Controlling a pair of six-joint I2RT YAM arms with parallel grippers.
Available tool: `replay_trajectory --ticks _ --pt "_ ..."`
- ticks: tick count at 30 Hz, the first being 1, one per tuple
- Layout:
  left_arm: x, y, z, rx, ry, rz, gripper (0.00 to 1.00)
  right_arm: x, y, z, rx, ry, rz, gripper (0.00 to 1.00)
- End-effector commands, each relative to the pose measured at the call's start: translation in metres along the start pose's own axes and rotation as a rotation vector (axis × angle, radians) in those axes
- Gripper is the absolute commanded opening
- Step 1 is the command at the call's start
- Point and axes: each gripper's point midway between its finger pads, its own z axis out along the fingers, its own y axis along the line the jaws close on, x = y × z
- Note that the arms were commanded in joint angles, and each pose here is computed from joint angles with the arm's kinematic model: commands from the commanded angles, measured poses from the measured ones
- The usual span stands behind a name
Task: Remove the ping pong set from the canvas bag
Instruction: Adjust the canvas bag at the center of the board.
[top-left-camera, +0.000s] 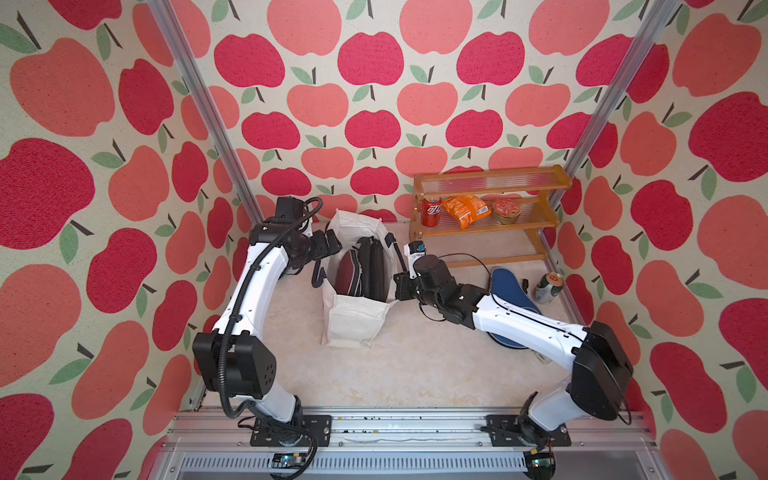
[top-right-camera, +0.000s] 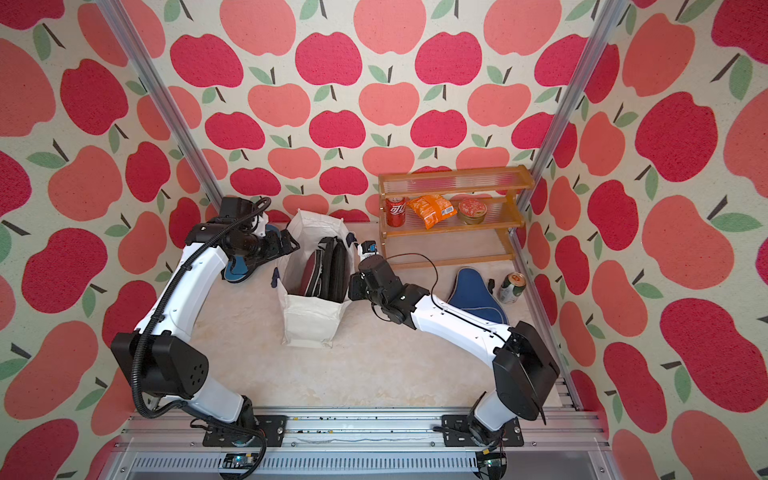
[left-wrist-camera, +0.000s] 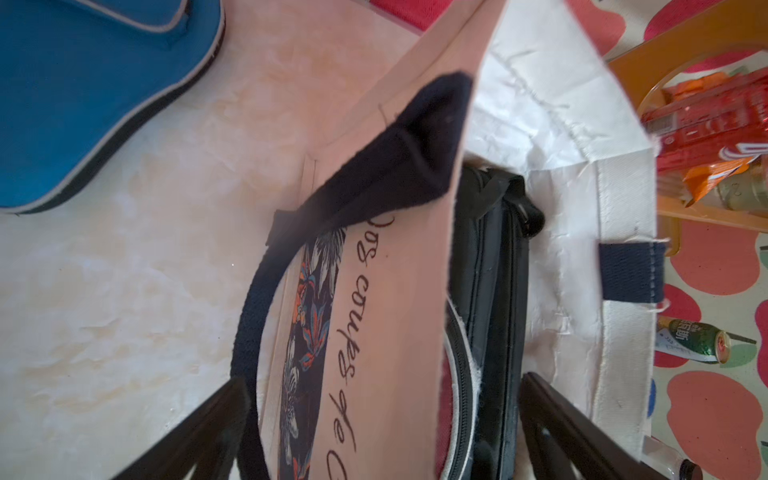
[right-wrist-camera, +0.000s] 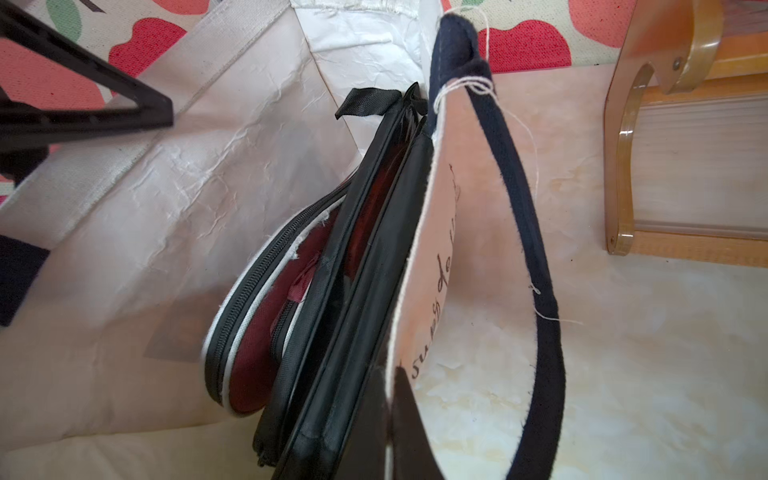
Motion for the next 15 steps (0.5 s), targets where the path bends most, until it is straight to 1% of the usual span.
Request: replay_trajectory --ticks 1,2,3,4,5,10,12,15 --pt "0.009 -0.004 0.017 0.011 0.023 -0.007 0.8 0.007 -0.001 -0.006 -0.028 0.016 -0.017 0.0" --pt "0.011 -0.005 0.022 0.006 0.029 -0.003 0.6 0.008 -0.001 -0.007 -0.032 0.014 -0.015 0.0" --pt "0.012 -0.006 0.026 0.005 0.031 -0.001 0.33 0.008 -0.001 -0.007 -0.035 0.011 -0.014 0.0" --pt "0.011 -0.007 0.029 0.0 0.028 0.003 0.03 0.008 -0.002 -0.007 -0.036 0.008 -0.014 0.0" --pt "0.01 -0.008 0.032 -0.005 0.03 0.007 0.0 0.008 -0.002 -0.007 -0.038 0.005 -0.015 0.0" --pt "-0.004 -0.016 0.044 -0.023 0.052 0.079 0.0 0.01 -0.011 -0.002 -0.049 0.019 0.011 0.0" --pt "-0.012 -0.024 0.042 -0.009 0.05 0.109 0.0 0.008 -0.01 -0.002 -0.067 0.02 0.03 0.0" --pt "-0.029 -0.038 0.031 0.019 0.012 0.148 0.0 0.006 -0.008 0.0 -0.071 0.008 0.051 0.0"
